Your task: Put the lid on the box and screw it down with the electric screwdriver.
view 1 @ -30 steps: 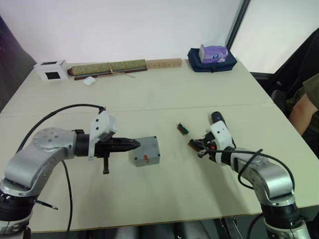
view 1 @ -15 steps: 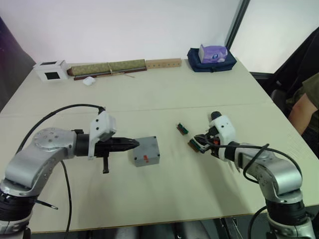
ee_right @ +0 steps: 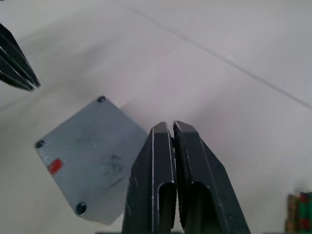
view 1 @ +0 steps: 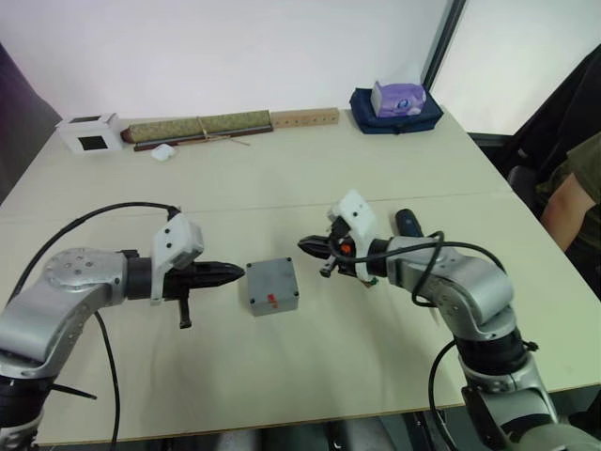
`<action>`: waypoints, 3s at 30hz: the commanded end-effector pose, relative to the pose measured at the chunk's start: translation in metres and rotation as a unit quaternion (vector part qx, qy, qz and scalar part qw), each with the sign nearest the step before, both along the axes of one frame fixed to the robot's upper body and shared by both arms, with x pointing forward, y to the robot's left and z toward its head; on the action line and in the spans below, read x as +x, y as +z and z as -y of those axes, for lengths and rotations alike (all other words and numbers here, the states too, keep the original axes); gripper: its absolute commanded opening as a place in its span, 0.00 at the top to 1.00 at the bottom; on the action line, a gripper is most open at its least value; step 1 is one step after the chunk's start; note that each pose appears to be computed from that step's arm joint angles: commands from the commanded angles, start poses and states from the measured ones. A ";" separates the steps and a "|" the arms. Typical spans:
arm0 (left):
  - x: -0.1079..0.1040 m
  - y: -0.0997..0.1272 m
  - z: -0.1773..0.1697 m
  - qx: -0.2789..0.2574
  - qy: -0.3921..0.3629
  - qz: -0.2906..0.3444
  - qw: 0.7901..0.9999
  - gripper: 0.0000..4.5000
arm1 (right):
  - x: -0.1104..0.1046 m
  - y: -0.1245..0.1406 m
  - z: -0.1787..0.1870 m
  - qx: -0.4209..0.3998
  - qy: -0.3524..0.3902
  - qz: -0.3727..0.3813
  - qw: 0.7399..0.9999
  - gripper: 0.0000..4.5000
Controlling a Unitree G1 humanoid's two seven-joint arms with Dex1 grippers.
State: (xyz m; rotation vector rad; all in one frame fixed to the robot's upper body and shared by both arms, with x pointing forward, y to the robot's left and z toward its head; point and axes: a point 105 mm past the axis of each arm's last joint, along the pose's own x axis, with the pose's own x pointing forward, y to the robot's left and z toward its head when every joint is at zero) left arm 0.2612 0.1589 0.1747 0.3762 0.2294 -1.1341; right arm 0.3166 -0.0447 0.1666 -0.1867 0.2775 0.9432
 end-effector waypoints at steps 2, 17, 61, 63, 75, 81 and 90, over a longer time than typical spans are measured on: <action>-0.005 0.010 0.002 0.001 0.001 0.028 1.000 1.00 | 0.001 0.013 -0.017 0.016 0.029 0.030 0.999 0.99; -0.006 0.006 0.005 -0.003 0.005 0.023 1.000 1.00 | -0.007 0.006 -0.030 0.008 0.066 0.026 0.997 0.99; -0.005 0.021 0.036 -0.059 -0.044 0.040 0.997 1.00 | -0.005 0.050 0.042 -0.038 0.052 0.034 0.997 0.01; -0.006 0.026 0.045 -0.070 -0.067 0.044 0.994 1.00 | -0.004 0.058 0.065 -0.061 0.017 0.018 0.998 0.01; 0.000 0.038 0.077 -0.089 -0.145 0.088 0.982 1.00 | 0.010 0.024 0.174 -0.233 -0.231 -0.209 0.921 0.01; 0.002 0.039 0.081 -0.091 -0.144 0.101 0.980 1.00 | 0.017 -0.002 0.183 -0.250 -0.263 -0.261 0.894 0.01; 0.003 0.030 0.077 -0.065 -0.126 0.112 0.984 1.00 | 0.033 -0.023 0.182 -0.231 -0.272 -0.304 0.883 0.01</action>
